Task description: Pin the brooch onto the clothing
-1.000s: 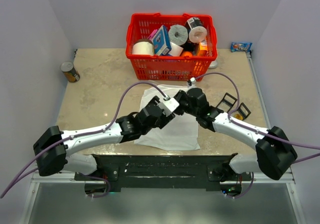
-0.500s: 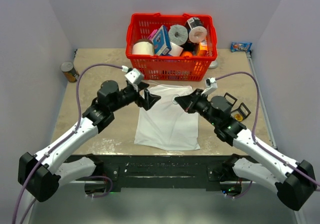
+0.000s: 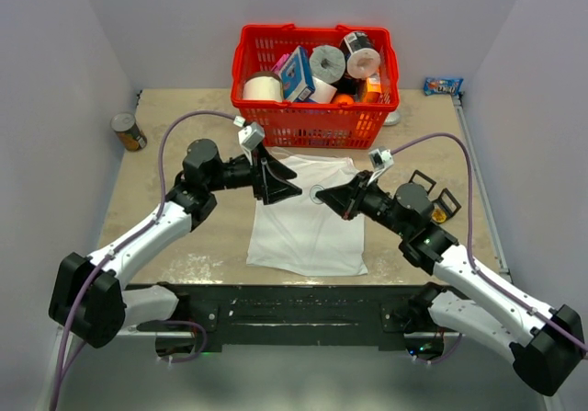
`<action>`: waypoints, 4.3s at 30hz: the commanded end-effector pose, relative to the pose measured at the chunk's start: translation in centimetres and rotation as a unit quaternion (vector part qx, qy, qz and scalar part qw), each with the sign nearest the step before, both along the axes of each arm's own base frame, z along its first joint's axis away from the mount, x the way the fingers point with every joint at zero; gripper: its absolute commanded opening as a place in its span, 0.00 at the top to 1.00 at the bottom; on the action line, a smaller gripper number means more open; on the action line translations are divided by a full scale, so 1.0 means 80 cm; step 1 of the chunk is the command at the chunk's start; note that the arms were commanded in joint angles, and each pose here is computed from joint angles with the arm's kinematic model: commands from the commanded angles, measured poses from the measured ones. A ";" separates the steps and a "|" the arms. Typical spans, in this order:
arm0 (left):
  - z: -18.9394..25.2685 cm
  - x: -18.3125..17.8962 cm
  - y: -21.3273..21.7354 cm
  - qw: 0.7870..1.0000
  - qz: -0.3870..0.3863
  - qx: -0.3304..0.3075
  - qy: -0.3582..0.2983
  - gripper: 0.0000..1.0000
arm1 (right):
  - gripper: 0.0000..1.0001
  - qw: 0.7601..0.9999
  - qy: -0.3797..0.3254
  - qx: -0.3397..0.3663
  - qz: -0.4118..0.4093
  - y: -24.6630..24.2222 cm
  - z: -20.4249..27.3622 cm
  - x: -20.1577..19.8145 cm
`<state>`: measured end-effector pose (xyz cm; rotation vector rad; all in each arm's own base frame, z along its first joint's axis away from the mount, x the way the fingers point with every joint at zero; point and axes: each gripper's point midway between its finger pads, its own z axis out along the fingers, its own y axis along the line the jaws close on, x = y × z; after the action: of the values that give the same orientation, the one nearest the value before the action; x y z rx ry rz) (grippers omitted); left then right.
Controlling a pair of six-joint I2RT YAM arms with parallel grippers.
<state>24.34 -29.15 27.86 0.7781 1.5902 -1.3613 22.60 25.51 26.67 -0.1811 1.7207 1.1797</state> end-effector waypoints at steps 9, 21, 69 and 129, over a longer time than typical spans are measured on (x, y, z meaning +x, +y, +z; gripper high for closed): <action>-0.012 -0.010 -0.011 0.998 -0.051 0.000 0.031 0.35 | 1.00 0.990 -0.030 -0.014 0.139 0.040 0.016 -0.031; -0.029 -0.026 -0.023 0.993 -0.102 0.023 0.047 0.48 | 1.00 0.983 -0.029 -0.039 0.175 0.048 0.019 -0.037; 0.001 -0.010 -0.002 0.997 0.006 -0.063 0.043 1.00 | 0.37 1.000 -0.023 -0.011 -0.012 -0.005 0.009 0.006; -0.033 -0.084 -0.023 0.967 -0.250 0.043 0.028 0.42 | 1.00 0.941 0.000 -0.216 0.263 0.026 0.007 -0.064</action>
<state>18.47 -30.51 24.68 1.1727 1.6132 -1.6754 18.07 27.40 24.76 -0.8843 2.0656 1.1177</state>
